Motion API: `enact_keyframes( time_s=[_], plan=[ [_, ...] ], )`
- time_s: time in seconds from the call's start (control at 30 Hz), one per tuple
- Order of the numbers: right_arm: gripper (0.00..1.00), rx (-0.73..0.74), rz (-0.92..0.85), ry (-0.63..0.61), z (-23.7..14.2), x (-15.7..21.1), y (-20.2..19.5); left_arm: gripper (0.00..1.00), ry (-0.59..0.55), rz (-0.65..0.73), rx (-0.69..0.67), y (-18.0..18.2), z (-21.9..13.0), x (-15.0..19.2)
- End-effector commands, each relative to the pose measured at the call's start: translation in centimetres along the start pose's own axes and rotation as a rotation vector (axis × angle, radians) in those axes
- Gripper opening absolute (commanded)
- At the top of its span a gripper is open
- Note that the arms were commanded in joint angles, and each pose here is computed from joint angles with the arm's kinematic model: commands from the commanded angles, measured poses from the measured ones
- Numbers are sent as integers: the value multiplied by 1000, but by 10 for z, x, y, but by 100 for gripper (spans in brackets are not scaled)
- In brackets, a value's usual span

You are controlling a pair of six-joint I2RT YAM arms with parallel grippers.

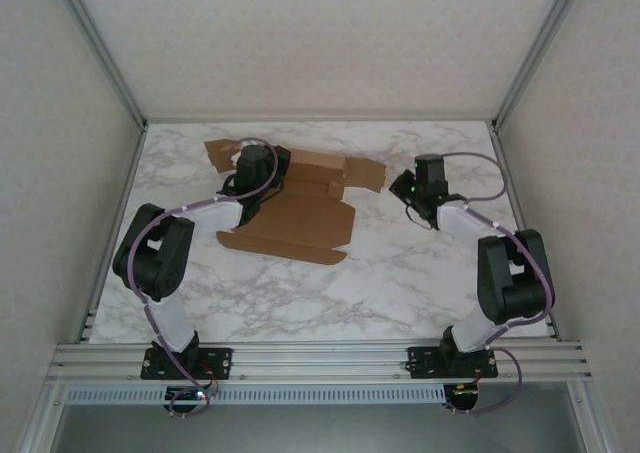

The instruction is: Fold the paper box

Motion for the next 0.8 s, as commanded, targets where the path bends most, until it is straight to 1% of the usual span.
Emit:
enact_keyframes(
  time_s=[0.0, 0.1, 0.2, 0.4, 0.47, 0.57, 0.67, 0.77],
  plan=[
    [8, 38, -38, -26, 11, -27, 10, 1, 80, 5, -181, 49, -2, 19],
    [13, 4, -70, 79, 33, -36, 22, 1, 86, 1, -179, 48, -1, 20],
    [16, -51, -135, 169, 46, -31, 33, 2, 84, -4, -174, 46, -2, 18],
    [17, -117, -181, 264, 50, -8, 29, 2, 82, -11, -152, 35, -3, 15],
    [19, -143, -204, 315, 53, 4, 29, 2, 81, -10, -154, 35, -3, 14],
    [24, -196, -264, 377, 53, 21, 39, 2, 81, -9, -157, 35, -4, 14],
    [25, -246, -342, 411, 48, 36, 52, 2, 80, -13, -163, 38, -4, 15],
    [25, -280, -391, 429, 43, 49, 56, 2, 79, -14, -159, 36, -4, 14]
  ],
)
Point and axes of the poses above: each hand's point on the last joint's axis, 136 mm out from that joint toward the fingers, its own z axis out along the fingers, its own y axis along the line the jaws close on, x = y × z, the point moved 6 cm from there along -z, back along the fingers, and after that the axes turned 7 degrees about z, right-handed, at the moved point
